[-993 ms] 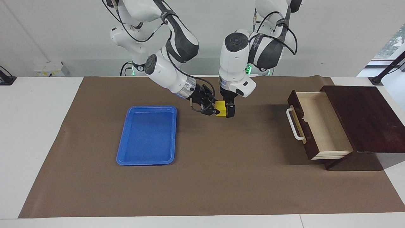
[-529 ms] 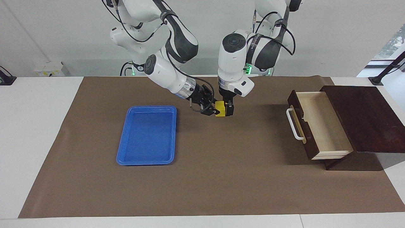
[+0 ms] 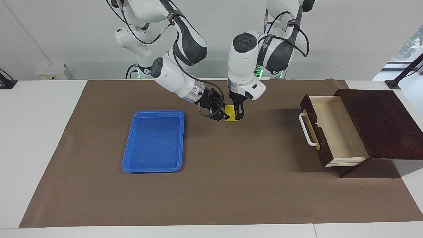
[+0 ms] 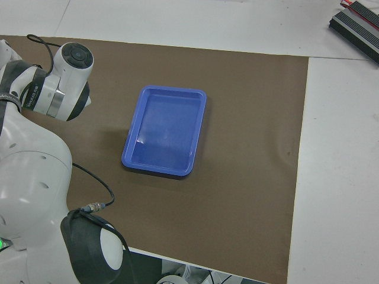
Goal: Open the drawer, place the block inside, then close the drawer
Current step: 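Grasp the cube with the left gripper while the right gripper opens, then lower the cube into the drawer with the left gripper while the right gripper withdraws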
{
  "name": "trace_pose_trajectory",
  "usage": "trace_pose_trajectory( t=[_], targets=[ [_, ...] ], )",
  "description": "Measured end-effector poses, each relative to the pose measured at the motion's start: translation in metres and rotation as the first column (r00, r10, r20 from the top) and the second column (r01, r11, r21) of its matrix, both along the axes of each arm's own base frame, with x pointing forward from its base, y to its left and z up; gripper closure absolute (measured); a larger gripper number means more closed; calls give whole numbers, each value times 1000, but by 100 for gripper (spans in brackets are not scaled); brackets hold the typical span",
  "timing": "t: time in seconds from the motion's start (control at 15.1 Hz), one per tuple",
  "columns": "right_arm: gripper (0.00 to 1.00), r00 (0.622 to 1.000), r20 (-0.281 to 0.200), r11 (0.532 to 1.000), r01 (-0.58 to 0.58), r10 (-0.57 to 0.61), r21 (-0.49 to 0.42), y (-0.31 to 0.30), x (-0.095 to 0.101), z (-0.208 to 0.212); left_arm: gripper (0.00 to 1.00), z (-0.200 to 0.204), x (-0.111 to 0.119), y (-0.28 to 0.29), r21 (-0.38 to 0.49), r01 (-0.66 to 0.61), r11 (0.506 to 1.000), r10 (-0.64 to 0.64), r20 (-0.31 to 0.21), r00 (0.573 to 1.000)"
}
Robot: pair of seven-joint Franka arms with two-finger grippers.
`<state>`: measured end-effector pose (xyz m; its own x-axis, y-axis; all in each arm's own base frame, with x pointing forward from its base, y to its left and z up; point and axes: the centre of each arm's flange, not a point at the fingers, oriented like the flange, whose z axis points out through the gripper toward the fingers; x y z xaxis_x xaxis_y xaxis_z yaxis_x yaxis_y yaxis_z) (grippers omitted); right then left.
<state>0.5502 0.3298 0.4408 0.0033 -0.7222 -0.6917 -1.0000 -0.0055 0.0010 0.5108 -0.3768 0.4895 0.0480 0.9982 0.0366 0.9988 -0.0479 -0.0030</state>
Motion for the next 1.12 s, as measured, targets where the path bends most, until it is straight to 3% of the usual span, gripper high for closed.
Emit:
trace_pose_trajectory(
  t=[0.07,0.33,0.6,0.79,0.93,1.12],
  targets=[
    [40,1000,-6,1000,7,-7,1,0,0,0,45,0,0,0,-1,0,1000,0,1,1000],
    [0,999,-16,999,36,-36,10,1,3,10,45,-1,2,3,2,-6,1000,6,-1,1000],
    [0,998,-20,998,61,-61,12,-15,14,14,45,-1,16,23,25,-1,1000,0,14,1000],
    [0,998,-13,997,53,-53,-49,-67,38,26,45,10,49,81,42,24,999,-25,24,999],
    [0,1000,22,991,0,3,-134,-112,53,39,45,29,76,136,34,24,999,-26,45,999],
    [0,969,111,949,-188,221,-252,-175,64,50,45,59,104,225,35,57,998,-60,67,996]
  ],
)
